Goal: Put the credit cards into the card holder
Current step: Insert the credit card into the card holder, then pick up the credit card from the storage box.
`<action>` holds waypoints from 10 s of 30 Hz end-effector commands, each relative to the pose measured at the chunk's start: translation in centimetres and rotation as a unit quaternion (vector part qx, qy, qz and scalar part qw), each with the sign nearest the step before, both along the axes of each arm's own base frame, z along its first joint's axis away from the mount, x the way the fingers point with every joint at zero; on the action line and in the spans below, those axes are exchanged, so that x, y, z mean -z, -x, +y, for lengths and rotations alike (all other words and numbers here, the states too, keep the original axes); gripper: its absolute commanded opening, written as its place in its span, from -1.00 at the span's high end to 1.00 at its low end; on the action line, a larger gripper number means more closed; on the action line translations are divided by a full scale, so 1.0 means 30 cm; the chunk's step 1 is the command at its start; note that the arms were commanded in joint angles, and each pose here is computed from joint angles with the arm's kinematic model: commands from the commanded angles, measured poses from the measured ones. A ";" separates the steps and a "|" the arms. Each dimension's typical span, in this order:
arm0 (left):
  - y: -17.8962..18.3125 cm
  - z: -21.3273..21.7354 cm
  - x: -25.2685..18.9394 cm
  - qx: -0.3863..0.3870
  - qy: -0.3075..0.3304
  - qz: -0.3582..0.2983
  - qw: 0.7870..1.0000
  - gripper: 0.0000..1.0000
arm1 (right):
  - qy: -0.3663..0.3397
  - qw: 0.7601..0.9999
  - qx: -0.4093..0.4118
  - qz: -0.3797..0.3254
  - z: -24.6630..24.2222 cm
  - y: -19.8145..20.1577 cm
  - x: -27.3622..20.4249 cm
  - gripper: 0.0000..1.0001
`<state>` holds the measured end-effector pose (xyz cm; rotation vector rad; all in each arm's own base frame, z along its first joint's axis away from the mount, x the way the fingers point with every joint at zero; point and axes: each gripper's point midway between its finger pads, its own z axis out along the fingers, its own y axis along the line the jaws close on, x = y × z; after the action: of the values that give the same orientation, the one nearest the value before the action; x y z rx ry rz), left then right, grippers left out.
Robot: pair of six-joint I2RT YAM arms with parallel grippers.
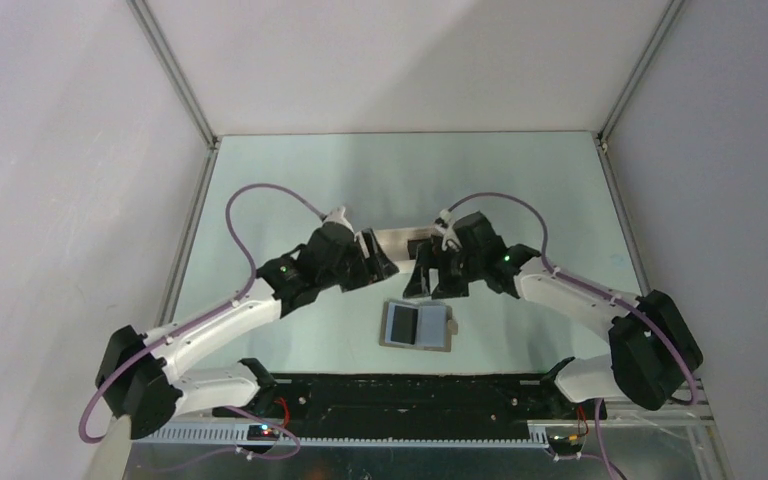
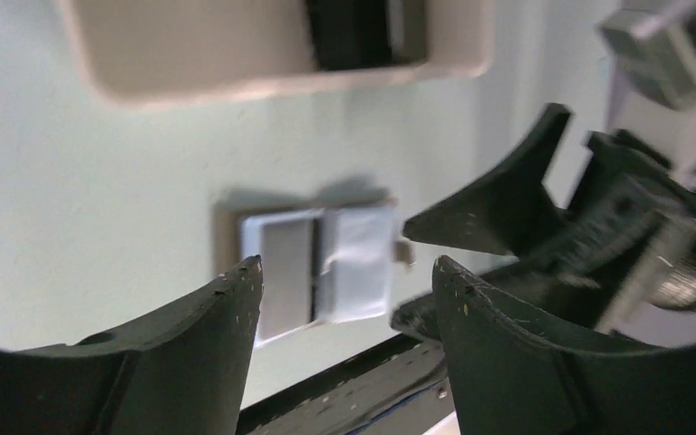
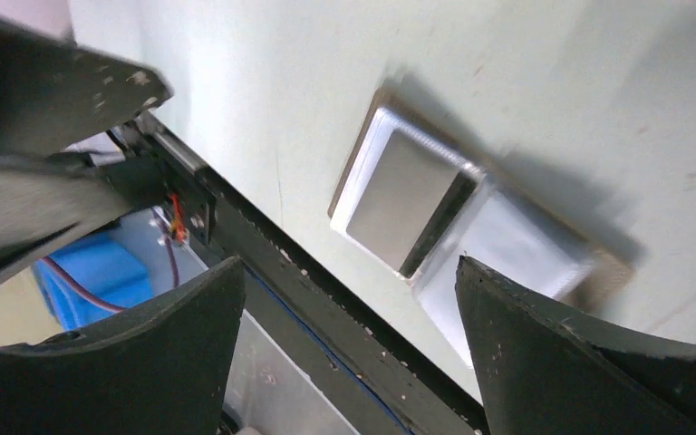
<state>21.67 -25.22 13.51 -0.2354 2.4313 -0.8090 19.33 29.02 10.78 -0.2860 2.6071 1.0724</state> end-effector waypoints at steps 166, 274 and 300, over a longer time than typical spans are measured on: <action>-0.503 -0.389 0.101 0.105 0.062 0.042 0.992 0.63 | 0.187 0.978 0.088 -0.023 -0.412 -0.586 0.007 0.84; -0.451 -0.366 0.265 0.097 -0.005 0.089 0.991 0.88 | 0.277 0.960 0.040 -0.018 -0.300 -0.592 0.217 0.40; -0.447 -0.367 0.279 0.100 -0.006 0.095 0.990 0.88 | 0.230 0.971 0.044 -0.040 -0.277 -0.584 0.113 -0.27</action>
<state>34.74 -36.03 4.93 -0.1112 2.6789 -0.8959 36.59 19.52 6.16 -0.2811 2.7810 0.3515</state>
